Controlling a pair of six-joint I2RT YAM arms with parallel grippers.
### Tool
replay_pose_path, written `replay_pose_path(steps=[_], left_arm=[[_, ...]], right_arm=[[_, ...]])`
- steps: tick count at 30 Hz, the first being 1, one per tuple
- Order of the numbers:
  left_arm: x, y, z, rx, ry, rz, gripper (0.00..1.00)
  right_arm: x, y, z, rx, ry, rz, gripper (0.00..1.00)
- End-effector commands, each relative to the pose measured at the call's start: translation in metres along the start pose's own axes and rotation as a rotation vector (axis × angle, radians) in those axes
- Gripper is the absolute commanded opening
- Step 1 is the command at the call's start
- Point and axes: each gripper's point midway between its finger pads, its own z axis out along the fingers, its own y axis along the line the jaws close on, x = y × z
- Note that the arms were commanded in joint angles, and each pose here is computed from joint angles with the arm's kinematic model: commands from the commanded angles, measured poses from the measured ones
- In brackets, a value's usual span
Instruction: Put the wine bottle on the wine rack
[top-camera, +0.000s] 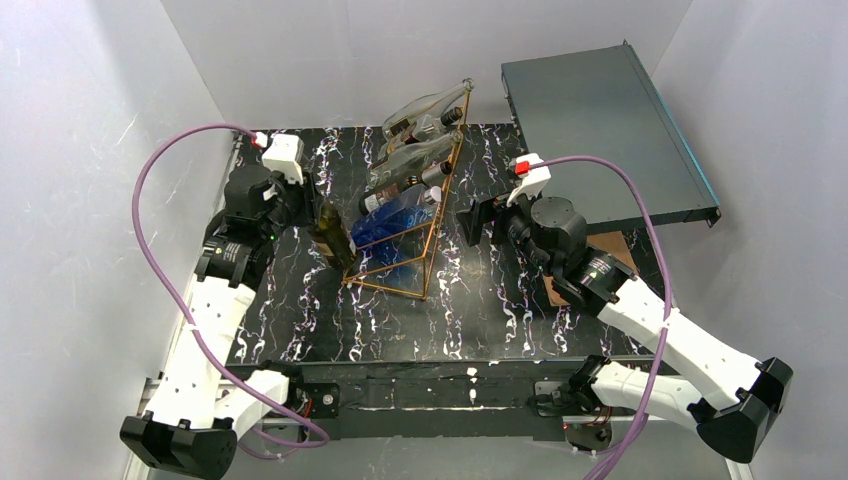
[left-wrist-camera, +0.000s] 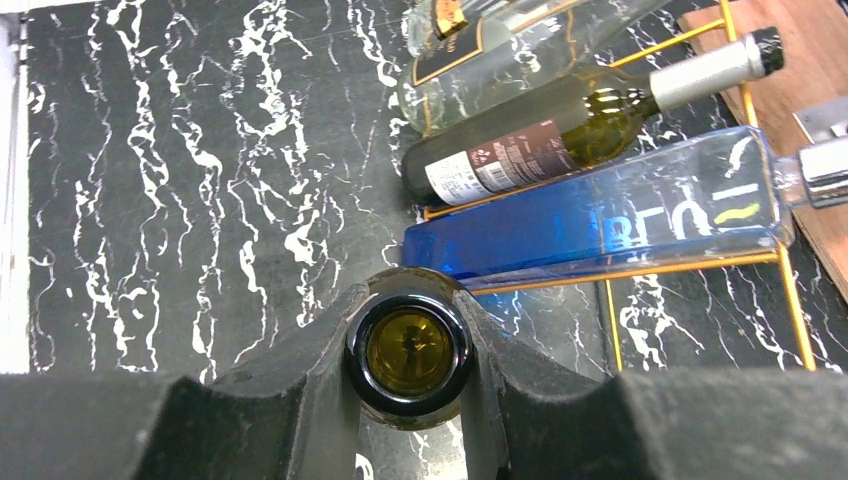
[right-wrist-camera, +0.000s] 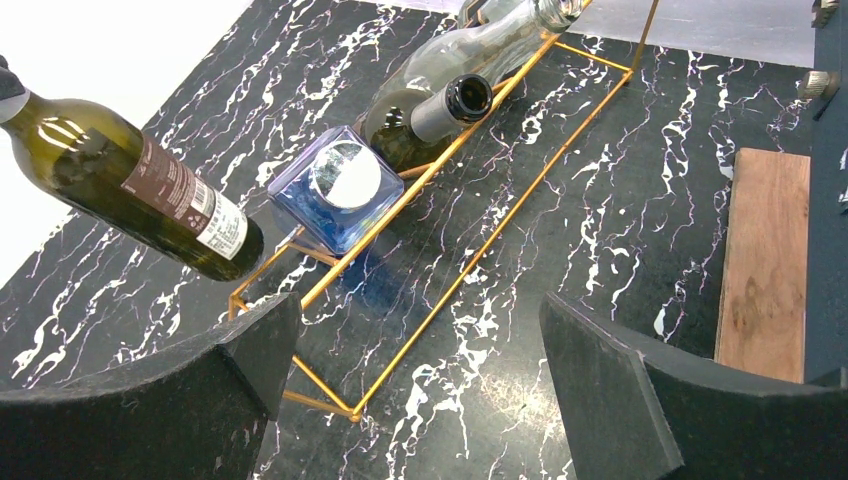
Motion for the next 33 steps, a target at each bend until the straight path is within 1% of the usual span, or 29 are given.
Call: replay_pose_path(steps=[1,8,14,18,23,29,33], left_arm=[[-0.037,-0.017,-0.009,0.073,-0.144,0.033,0.0],[-0.028,-0.032,-0.003,0.12,-0.127,0.079,0.0],[-0.011,-0.051,0.008,0.139,-0.086,0.232,0.0],[0.001,-0.064,0.018,0.112,-0.049,0.358,0.0],[0.013,-0.075,0.028,0.107,-0.008,0.441,0.0],[0.028,-0.099,0.035,0.182,0.028,0.507,0.0],[0.043,-0.112,0.04,0.236,0.088,0.542,0.0]], right_arm=[[-0.015,0.003,-0.001,-0.01,-0.046,0.007,0.98],[-0.012,0.005,0.0,-0.02,-0.042,0.017,0.98],[-0.008,0.005,0.0,-0.022,-0.034,0.019,0.98],[-0.006,0.006,0.0,-0.029,-0.03,0.023,0.98],[-0.006,0.006,-0.001,-0.028,-0.029,0.021,0.98],[-0.005,0.005,-0.001,-0.023,-0.027,0.019,0.98],[-0.003,0.005,0.0,-0.024,-0.021,0.016,0.98]])
